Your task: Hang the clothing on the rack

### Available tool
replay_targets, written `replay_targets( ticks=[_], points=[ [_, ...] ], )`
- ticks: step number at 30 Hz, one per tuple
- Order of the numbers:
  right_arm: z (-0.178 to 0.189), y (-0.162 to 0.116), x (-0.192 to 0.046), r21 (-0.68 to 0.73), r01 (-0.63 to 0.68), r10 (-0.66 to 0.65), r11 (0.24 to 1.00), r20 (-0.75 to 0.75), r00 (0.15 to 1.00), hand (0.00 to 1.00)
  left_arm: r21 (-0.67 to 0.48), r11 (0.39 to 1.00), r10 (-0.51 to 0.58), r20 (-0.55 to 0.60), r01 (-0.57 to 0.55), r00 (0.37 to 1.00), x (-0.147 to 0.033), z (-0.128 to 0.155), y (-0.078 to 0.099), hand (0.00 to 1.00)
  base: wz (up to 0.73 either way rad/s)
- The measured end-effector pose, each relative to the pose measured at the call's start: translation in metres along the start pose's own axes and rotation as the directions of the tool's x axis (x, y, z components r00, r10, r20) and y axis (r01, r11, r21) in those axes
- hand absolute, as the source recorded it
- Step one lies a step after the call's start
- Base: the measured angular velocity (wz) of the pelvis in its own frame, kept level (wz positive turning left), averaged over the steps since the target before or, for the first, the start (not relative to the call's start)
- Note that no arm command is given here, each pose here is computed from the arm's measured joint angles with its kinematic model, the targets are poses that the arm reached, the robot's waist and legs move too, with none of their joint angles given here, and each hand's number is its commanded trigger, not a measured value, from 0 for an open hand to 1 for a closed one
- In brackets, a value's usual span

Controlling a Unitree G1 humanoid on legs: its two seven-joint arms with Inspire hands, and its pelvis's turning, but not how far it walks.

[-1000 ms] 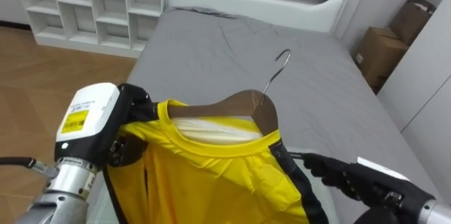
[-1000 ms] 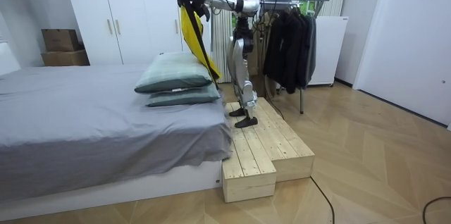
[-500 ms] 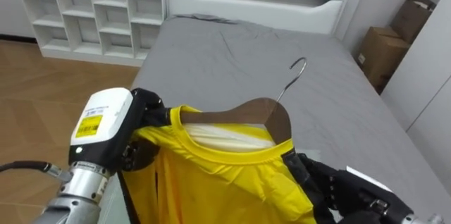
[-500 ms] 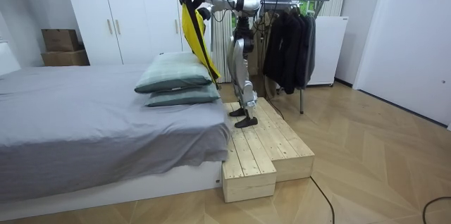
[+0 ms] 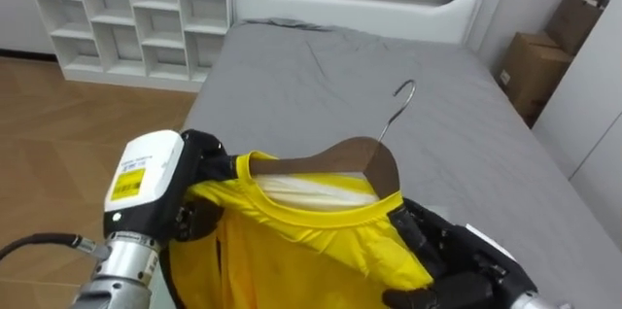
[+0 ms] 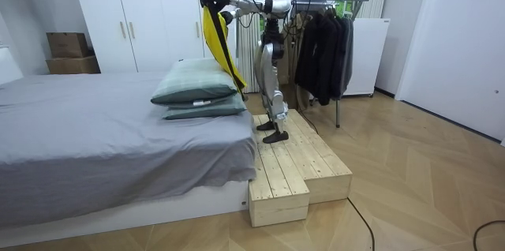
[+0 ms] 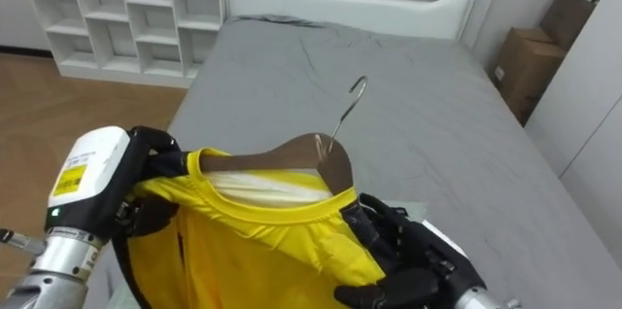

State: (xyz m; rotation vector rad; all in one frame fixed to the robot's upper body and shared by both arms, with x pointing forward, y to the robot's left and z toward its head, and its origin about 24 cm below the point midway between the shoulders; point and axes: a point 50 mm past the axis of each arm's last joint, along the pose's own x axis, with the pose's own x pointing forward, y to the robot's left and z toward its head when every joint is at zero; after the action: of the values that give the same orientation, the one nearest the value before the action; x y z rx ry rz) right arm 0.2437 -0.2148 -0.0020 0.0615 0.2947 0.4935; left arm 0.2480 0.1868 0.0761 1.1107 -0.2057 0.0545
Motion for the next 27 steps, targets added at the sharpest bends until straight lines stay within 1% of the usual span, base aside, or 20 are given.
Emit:
replay_targets(
  ticks=[3, 9, 18, 24, 27],
  points=[
    [0.006, 0.004, 0.01, -0.006, -0.015, 0.015, 1.0, 0.006, 1.0, 0.0, 0.003, 1.0, -0.006, -0.024, 0.006, 1.0, 0.0, -0.002, -0.001, 1.0, 0.01],
    [0.011, 0.008, 0.023, 0.011, 0.003, -0.003, 1.0, 0.009, 1.0, 0.0, 0.007, 1.0, -0.021, -0.065, 0.021, 0.998, -0.001, -0.004, -0.004, 1.0, 0.0],
    [0.011, 0.003, 0.033, 0.008, 0.052, -0.052, 0.999, -0.036, 0.998, 0.0, -0.014, 0.999, -0.032, -0.098, 0.031, 0.995, -0.001, -0.002, -0.01, 1.0, 0.04],
    [0.015, 0.001, 0.037, -0.003, 0.075, -0.075, 0.997, -0.028, 0.997, 0.0, -0.014, 0.999, -0.031, -0.098, 0.03, 0.995, -0.001, -0.002, -0.01, 1.0, 0.01],
    [0.014, 0.0, 0.042, -0.008, 0.083, -0.083, 0.997, -0.048, 0.995, 0.0, -0.014, 0.999, -0.032, -0.104, 0.031, 0.994, -0.001, -0.002, -0.01, 1.0, 0.0]
  ],
)
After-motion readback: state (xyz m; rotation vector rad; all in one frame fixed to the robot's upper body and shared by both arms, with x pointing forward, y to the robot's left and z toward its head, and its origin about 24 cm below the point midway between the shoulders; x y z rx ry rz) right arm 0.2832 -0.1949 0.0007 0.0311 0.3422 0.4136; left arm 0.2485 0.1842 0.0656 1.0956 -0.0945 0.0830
